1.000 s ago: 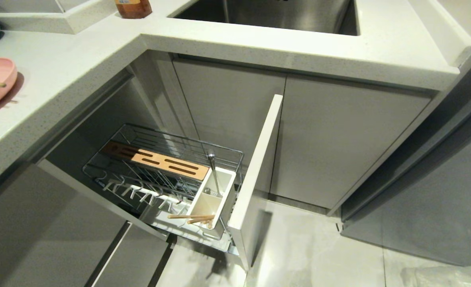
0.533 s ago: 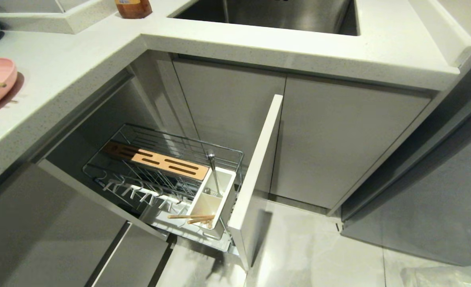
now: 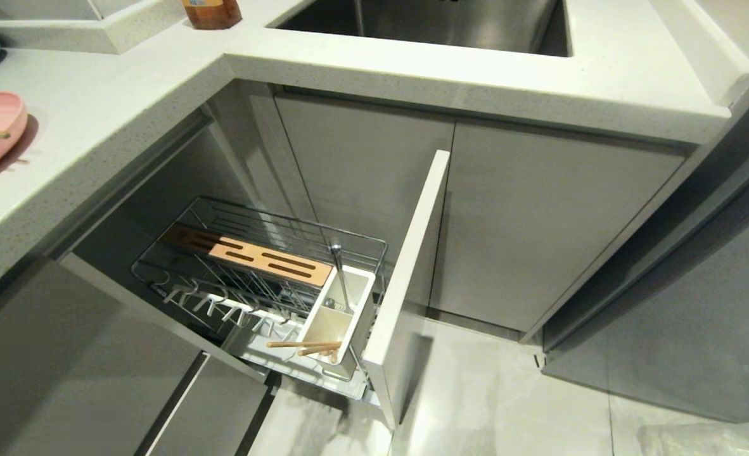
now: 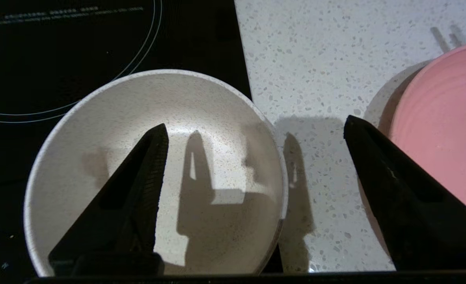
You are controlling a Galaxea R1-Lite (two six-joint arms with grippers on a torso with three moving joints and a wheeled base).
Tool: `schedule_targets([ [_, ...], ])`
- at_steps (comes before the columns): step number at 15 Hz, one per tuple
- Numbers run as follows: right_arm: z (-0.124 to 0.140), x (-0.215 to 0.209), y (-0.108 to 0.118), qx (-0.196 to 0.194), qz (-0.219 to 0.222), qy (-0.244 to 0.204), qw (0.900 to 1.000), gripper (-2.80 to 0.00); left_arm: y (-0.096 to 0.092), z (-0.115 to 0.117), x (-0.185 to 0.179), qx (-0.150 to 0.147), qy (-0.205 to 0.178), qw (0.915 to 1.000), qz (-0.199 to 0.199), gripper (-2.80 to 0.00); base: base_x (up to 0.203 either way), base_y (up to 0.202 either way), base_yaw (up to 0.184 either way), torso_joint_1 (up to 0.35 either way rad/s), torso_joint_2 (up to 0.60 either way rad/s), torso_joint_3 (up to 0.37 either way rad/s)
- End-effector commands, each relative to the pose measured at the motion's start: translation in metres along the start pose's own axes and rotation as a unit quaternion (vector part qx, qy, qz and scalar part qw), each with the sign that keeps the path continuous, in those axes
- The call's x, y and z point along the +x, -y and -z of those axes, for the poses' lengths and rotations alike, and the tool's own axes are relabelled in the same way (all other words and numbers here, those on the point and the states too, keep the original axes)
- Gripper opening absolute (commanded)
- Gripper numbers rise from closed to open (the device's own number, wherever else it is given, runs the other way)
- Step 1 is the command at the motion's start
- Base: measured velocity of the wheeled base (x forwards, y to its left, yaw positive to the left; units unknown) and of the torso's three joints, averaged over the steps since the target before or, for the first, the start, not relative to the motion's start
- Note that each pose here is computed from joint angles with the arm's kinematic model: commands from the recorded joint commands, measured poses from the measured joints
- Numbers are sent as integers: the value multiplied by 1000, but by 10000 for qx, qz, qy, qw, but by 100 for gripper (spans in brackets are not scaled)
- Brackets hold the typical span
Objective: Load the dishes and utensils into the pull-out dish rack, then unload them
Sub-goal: Pick up the bowl and place it in the cupboard
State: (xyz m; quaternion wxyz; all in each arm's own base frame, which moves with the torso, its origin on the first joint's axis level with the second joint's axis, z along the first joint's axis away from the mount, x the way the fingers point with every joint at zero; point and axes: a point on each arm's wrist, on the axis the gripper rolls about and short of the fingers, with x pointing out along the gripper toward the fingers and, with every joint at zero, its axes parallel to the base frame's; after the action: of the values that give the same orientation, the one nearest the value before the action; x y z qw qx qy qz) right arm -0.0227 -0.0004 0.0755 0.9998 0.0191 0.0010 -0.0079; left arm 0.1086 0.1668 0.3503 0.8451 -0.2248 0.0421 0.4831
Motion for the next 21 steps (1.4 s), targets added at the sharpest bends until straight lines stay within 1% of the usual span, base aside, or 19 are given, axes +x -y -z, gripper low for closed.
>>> schedule_targets([
  [1,1,0,0,0,-8,-17,10000,-280,-1,2,5,-18,-96,9999,-42,0,0,0,0,0,0,0],
  [5,1,0,0,0,-1,-18,10000,-280,-3,5,9,-30,-183,9998,-42,0,0,0,0,0,0,0],
  [12,1,0,0,0,-5,-12,10000,-280,-4,6,11,-35,-221,9997,-72,0,0,0,0,0,0,0],
  [13,1,0,0,0,-2,-13,10000,-280,-4,6,11,-35,-214,9997,-69,-280,0,0,0,0,0,0],
  [18,1,0,0,0,-1,-11,10000,-280,-4,6,11,-65,-210,9997,-68,-280,0,0,0,0,0,0],
  [21,1,0,0,0,5,-11,10000,-280,-3,4,7,-89,-138,9999,-41,-280,0,0,0,0,0,0],
])
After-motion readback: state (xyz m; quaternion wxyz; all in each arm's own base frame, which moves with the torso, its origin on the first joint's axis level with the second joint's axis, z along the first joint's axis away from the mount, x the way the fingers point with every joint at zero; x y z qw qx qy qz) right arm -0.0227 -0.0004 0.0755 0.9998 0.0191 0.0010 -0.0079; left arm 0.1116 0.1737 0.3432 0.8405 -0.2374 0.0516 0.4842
